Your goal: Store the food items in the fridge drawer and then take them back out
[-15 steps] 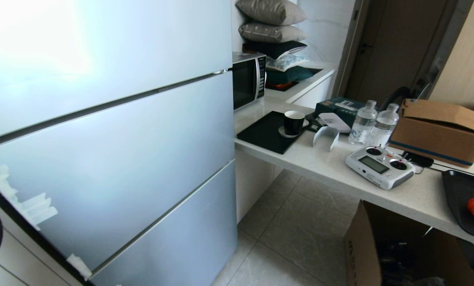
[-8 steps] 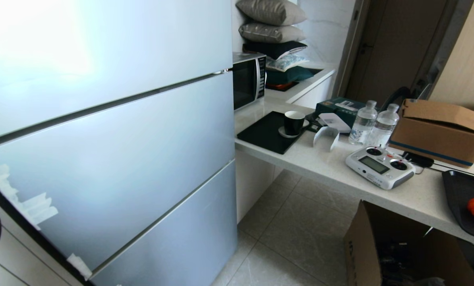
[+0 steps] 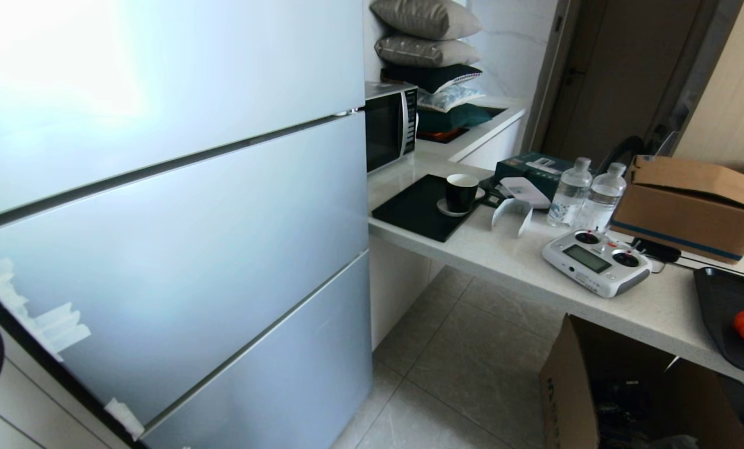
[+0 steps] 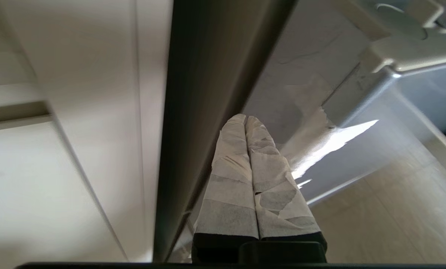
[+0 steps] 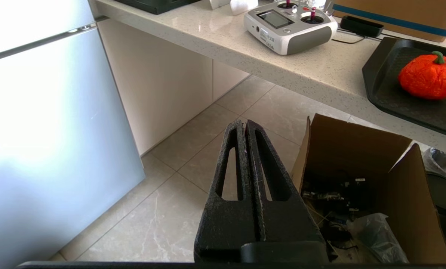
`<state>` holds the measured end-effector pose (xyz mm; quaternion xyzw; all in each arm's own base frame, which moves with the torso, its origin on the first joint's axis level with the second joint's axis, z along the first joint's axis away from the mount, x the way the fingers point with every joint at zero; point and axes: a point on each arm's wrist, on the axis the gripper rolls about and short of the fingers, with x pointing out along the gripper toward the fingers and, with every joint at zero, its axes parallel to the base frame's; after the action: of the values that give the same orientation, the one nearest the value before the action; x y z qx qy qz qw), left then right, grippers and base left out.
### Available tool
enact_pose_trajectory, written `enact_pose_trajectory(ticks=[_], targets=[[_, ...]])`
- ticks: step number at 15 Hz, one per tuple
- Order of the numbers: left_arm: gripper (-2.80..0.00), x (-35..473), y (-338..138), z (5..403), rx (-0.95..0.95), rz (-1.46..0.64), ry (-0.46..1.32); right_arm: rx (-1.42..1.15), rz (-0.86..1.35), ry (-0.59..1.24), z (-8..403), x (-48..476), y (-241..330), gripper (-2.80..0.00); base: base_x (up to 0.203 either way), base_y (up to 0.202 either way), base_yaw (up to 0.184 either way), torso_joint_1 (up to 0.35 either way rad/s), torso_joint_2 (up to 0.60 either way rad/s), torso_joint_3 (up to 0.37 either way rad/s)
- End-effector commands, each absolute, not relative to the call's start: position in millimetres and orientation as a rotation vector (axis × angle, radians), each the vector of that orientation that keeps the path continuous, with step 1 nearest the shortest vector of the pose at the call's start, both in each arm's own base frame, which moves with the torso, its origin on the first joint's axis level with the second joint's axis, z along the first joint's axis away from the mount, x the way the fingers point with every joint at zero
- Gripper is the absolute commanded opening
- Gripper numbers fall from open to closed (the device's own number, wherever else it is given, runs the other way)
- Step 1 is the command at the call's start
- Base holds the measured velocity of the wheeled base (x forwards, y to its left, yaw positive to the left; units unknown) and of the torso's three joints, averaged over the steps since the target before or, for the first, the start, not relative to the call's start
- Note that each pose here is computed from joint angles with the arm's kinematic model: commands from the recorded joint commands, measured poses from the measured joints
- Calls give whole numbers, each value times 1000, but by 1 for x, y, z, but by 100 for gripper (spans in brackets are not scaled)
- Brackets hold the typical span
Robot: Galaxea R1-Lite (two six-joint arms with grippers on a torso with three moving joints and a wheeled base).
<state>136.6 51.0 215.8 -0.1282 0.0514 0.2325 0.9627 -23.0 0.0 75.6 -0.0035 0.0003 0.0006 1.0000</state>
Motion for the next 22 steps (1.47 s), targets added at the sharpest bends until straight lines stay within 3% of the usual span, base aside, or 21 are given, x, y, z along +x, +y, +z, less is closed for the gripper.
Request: enact_pose_trajectory(ticks=[1, 11, 22], targets=[[-280, 140, 52, 213, -268, 448, 119, -8, 2, 0, 76, -23, 0, -280, 0, 0, 0, 0, 0, 0], [-280, 133, 46, 203, -335, 301, 147, -8, 2, 0, 76, -23, 0, -280, 0, 0, 0, 0, 0, 0], [-280, 85, 26, 190, -317, 192, 77, -8, 2, 0, 76, -23, 0, -280, 0, 0, 0, 0, 0, 0]])
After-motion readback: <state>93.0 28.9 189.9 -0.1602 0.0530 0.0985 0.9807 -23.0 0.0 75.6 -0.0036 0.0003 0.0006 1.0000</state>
